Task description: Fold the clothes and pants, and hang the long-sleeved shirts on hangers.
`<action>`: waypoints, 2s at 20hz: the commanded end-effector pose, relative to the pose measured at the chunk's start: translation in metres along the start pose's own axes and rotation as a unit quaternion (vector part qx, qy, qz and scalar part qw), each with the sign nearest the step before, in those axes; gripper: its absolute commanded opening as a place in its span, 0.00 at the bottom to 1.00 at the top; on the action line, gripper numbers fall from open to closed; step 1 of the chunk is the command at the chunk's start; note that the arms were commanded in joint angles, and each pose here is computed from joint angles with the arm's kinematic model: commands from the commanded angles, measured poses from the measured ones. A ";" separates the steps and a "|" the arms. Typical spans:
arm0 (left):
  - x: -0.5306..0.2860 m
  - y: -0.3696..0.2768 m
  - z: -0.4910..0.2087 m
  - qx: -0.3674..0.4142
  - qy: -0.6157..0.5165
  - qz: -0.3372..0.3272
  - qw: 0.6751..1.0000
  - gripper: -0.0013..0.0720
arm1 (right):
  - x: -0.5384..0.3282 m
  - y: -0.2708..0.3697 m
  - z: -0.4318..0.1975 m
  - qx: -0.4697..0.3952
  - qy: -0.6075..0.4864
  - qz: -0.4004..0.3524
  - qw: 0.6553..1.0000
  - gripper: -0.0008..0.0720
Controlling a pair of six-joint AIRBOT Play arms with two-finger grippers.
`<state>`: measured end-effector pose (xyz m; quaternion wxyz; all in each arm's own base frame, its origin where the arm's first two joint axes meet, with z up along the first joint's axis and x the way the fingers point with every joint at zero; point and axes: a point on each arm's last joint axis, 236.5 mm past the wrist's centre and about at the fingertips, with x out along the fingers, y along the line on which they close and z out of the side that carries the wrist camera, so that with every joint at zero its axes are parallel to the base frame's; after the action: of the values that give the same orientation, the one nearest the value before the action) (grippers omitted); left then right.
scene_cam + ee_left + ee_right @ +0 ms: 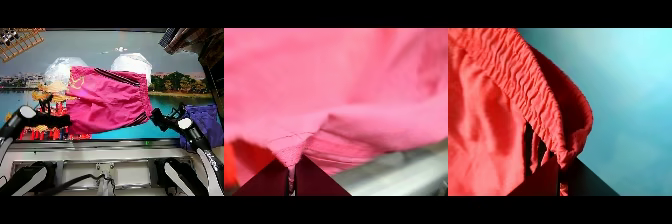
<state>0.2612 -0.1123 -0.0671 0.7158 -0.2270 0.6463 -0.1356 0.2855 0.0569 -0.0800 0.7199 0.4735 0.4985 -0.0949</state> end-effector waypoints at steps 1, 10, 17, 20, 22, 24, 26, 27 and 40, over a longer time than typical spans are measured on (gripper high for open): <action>-0.007 0.013 0.055 0.014 -0.030 0.032 0.999 0.02 | -0.002 0.018 0.012 0.000 -0.013 0.021 1.000 0.06; -0.047 0.026 0.138 0.038 -0.154 0.051 0.986 0.02 | 0.016 0.065 0.014 -0.020 -0.003 0.046 0.999 0.06; -0.102 0.011 0.164 0.019 -0.210 -0.012 0.978 0.02 | 0.043 0.089 -0.028 -0.054 0.016 0.062 0.997 0.05; -0.140 -0.007 0.168 0.043 -0.265 -0.008 0.963 0.02 | 0.017 0.117 -0.026 -0.116 0.012 0.091 0.989 0.06; -0.175 -0.026 0.167 0.070 -0.314 -0.006 0.947 0.02 | -0.018 0.154 -0.027 -0.181 0.006 0.123 0.976 0.06; -0.220 -0.056 0.164 0.119 -0.366 -0.010 0.923 0.02 | -0.065 0.198 -0.019 -0.242 -0.030 0.160 0.957 0.06; -0.276 -0.096 0.157 0.177 -0.428 -0.017 0.886 0.02 | -0.120 0.238 -0.012 -0.293 -0.074 0.195 0.933 0.06; -0.305 -0.114 0.151 0.197 -0.457 -0.018 0.867 0.02 | -0.144 0.254 -0.013 -0.309 -0.086 0.211 0.924 0.06; -0.564 -0.239 0.011 0.359 -0.692 0.118 0.615 0.02 | -0.383 0.241 -0.140 -0.335 -0.019 0.295 0.895 0.06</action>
<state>0.2514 -0.0460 0.5066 0.9895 0.0630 -0.0763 -0.1053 0.2177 0.1678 0.3553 0.8609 0.3076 0.2883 0.2846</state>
